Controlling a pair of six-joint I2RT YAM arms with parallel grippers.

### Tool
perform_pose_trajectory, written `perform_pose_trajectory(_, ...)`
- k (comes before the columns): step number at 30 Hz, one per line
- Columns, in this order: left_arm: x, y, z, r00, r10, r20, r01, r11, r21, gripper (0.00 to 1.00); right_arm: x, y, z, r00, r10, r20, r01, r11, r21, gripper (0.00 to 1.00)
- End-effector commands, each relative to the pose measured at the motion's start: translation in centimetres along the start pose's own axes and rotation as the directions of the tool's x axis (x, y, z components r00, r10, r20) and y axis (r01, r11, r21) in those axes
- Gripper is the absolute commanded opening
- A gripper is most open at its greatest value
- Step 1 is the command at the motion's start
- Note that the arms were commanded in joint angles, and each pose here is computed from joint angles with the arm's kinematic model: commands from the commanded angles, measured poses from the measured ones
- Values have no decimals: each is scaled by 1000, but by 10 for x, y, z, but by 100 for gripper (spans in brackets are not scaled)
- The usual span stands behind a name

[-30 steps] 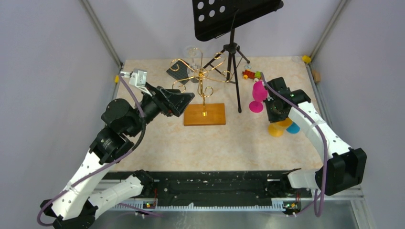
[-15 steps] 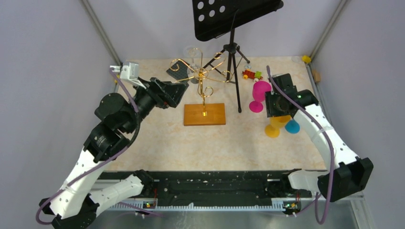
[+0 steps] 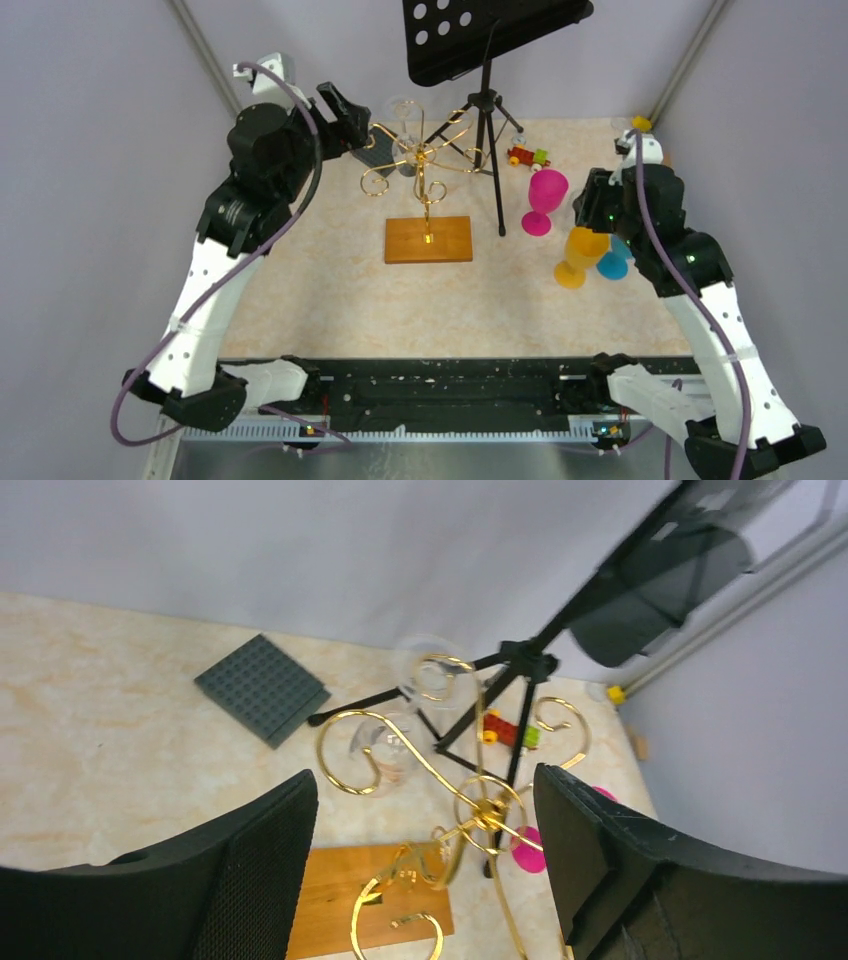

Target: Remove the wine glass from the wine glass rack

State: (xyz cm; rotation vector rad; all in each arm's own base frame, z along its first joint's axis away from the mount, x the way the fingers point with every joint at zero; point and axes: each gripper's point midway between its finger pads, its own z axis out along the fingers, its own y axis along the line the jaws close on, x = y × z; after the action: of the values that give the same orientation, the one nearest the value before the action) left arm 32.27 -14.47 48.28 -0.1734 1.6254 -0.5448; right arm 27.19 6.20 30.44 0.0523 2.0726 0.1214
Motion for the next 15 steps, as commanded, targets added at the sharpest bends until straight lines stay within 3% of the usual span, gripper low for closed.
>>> perform_pose_trajectory(1,7,19,26,997,26,-71,-28,999,-37,79,-41,13,-27,981,89,173,-72,992,-101,42)
perform_pose_trajectory(8,26,28,94,989,14,-148,-11,1000,21,69,-45,27,-50,971,130,200,-87,973,-213,37)
perform_pose_trajectory(15,31,35,135,989,-30,-145,40,997,67,75,-33,28,-53,973,142,180,-98,967,-234,36)
